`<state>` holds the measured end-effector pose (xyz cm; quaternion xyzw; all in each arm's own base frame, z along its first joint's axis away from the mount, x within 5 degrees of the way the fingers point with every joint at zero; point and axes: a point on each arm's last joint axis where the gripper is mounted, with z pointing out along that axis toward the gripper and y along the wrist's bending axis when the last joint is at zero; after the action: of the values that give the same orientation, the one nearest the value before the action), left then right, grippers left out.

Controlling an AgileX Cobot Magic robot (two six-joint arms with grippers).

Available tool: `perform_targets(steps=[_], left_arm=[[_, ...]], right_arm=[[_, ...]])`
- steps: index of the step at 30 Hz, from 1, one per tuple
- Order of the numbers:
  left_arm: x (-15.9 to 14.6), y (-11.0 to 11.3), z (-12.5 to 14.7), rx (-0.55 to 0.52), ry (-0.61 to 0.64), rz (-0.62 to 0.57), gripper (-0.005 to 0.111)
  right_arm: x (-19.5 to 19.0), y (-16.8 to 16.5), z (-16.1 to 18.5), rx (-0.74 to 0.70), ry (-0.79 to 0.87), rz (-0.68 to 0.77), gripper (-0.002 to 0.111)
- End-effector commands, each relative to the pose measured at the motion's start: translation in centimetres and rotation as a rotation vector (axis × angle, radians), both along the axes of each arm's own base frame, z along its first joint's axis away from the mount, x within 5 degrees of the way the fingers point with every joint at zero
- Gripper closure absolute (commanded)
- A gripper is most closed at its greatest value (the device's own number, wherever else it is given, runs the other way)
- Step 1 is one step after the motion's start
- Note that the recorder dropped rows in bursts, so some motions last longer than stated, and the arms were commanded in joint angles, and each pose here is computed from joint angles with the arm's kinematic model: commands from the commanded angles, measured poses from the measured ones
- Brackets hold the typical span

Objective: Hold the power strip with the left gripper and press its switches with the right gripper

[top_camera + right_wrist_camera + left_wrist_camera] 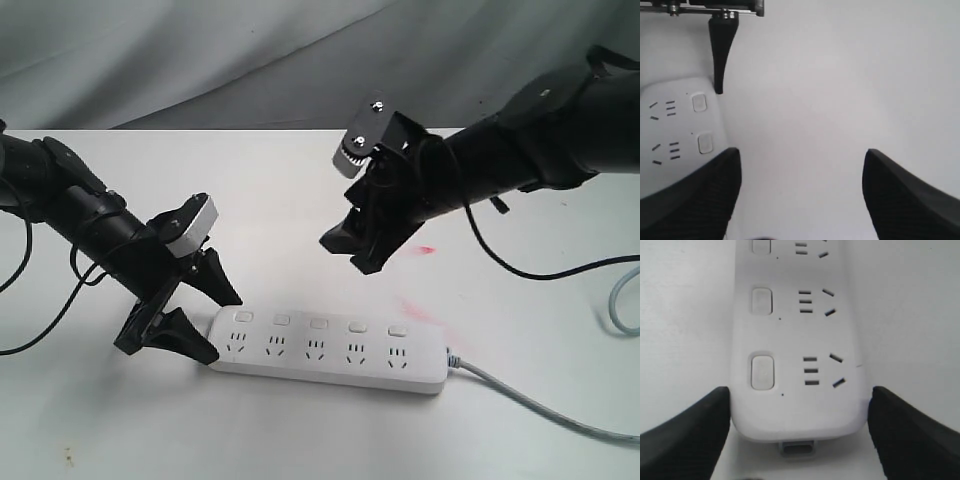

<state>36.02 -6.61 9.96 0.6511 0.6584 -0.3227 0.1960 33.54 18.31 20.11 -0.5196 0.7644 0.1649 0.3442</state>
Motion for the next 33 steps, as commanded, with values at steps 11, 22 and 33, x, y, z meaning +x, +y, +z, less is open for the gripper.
perform_targets(steps=[11,22,33], left_arm=[[0.4,0.1,-0.1,0.015,-0.032,0.014,0.058],[0.4,0.1,-0.1,0.015,-0.032,0.014,0.058],[0.4,0.1,-0.1,0.015,-0.032,0.014,0.058]], right_arm=[[-1.8,-2.0,-4.4,-0.032,0.086,-0.07,0.045],[-1.7,-1.9,-7.4,-0.064,0.166,-0.068,0.045],[-1.7,-1.9,-7.4,-0.065,0.165,-0.067,0.045]])
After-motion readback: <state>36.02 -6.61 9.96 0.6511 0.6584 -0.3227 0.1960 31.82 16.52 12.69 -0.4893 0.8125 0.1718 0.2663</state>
